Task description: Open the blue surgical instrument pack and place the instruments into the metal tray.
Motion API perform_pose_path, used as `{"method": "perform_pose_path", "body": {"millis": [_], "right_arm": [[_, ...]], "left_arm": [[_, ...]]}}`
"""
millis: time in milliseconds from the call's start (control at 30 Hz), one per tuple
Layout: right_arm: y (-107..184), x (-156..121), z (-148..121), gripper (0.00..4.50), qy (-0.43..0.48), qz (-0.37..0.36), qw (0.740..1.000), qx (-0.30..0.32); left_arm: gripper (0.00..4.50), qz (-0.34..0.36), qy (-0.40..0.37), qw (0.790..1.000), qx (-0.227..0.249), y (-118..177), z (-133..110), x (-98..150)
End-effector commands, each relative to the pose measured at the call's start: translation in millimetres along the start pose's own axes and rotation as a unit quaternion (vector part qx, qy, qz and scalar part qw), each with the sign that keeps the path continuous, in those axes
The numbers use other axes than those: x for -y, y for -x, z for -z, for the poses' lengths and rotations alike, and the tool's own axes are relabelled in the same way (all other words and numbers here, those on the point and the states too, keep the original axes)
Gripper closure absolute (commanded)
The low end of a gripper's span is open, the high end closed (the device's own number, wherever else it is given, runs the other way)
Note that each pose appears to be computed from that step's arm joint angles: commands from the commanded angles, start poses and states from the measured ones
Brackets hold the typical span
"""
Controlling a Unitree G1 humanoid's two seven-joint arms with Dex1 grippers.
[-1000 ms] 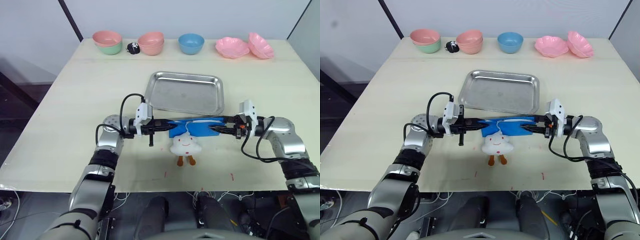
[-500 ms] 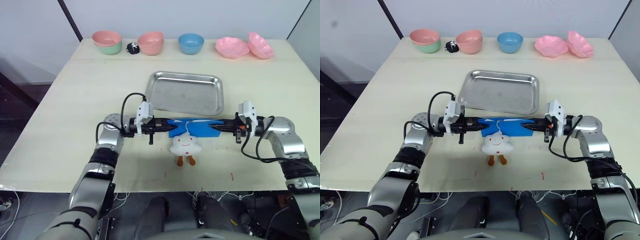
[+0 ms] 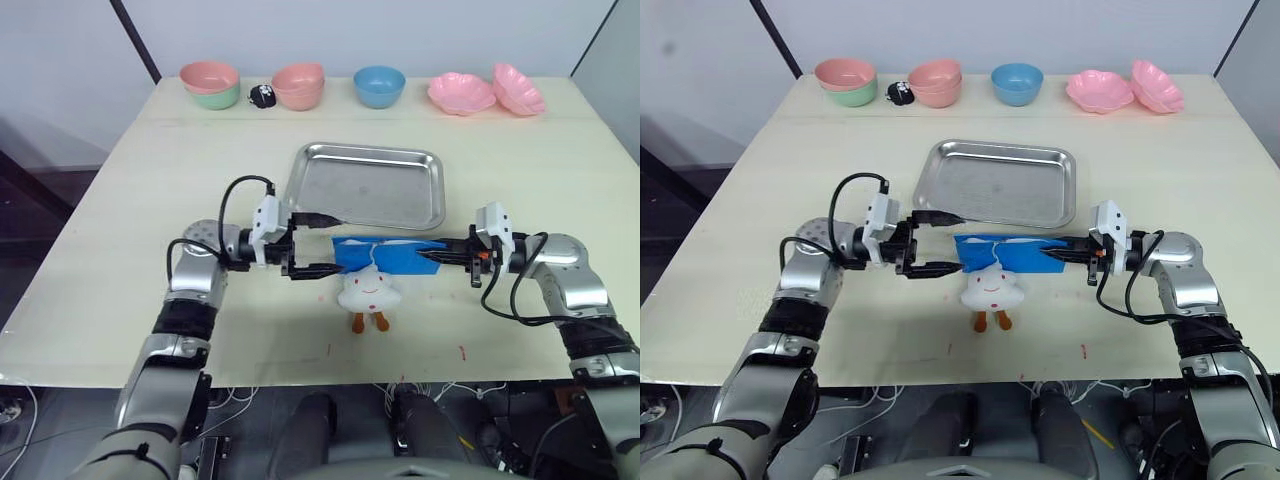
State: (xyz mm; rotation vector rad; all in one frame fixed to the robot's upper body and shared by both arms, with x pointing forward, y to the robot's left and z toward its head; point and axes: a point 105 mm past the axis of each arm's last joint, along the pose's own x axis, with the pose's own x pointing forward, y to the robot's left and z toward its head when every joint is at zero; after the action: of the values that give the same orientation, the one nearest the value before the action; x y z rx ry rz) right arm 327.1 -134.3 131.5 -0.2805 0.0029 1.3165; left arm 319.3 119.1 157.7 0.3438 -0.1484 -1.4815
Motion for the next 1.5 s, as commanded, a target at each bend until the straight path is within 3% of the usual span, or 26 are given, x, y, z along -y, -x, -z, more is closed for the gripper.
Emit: {"method": "perform_pose_path", "body": {"millis": [33,133,267,633,667,700,733,767,833,967,1133,1333,1500], "right_arm": [[3.2,3.9,-9.7,4.5,0.021,0.006,1.0,0.012],[2.2,3.7,-8.9,4.5,0.021,0.004,1.0,0.013],[-0.5,3.3,-8.5,4.5,0.021,0.002,1.0,0.015],[-2.2,2.9,-8.0,4.5,0.025,0.005,1.0,0.015],[-2.3,2.8,-8.0,4.5,0.025,0.006,1.0,0.016],[-2.4,2.7,-8.1,4.5,0.025,0.006,1.0,0.016],[-2.6,2.7,-8.2,4.5,0.026,0.006,1.0,0.016],[-2.7,2.8,-8.2,4.5,0.027,0.007,0.999,0.016],[-3.1,2.7,-8.5,4.5,0.027,0.007,0.999,0.017],[-3.9,2.7,-8.2,4.5,0.028,0.006,0.999,0.017],[-4.6,2.3,-7.9,4.5,0.028,0.004,0.999,0.017],[-3.4,0.3,-6.6,4.5,0.027,0.003,0.999,0.017],[-2.9,-0.8,-6.2,4.5,0.028,0.006,0.999,0.017]], "left_arm": [[0.05,0.042,-0.027,0.998,0.027,-8.5,-33.1,16.3],[0.05,0.071,-0.026,0.997,0.02,-18.2,-36.9,30.8],[0.05,0.098,-0.039,0.994,-0.021,-32.9,-20.0,48.0],[0.05,0.073,-0.048,0.991,-0.099,-61.4,27.9,51.3],[0.56,0.071,-0.047,0.991,-0.102,-62.1,30.6,51.7],[0.77,0.068,-0.047,0.991,-0.105,-62.6,32.5,51.5],[1.49,0.064,-0.05,0.991,-0.109,-62.7,34.6,50.7],[1.71,0.057,-0.05,0.991,-0.108,-62.9,35.1,49.2],[2.99,0.049,-0.048,0.992,-0.107,-62.9,35.5,47.7],[4.49,0.048,-0.053,0.991,-0.109,-59.2,35.7,46.1],[4.49,0.035,-0.062,0.994,-0.084,-52.6,22.7,38.2],[4.49,-0.012,-0.059,0.998,-0.013,-36.3,-22.9,20.9],[4.49,-0.061,-0.057,0.996,-0.032,-4.4,-33.1,12.4]]}}
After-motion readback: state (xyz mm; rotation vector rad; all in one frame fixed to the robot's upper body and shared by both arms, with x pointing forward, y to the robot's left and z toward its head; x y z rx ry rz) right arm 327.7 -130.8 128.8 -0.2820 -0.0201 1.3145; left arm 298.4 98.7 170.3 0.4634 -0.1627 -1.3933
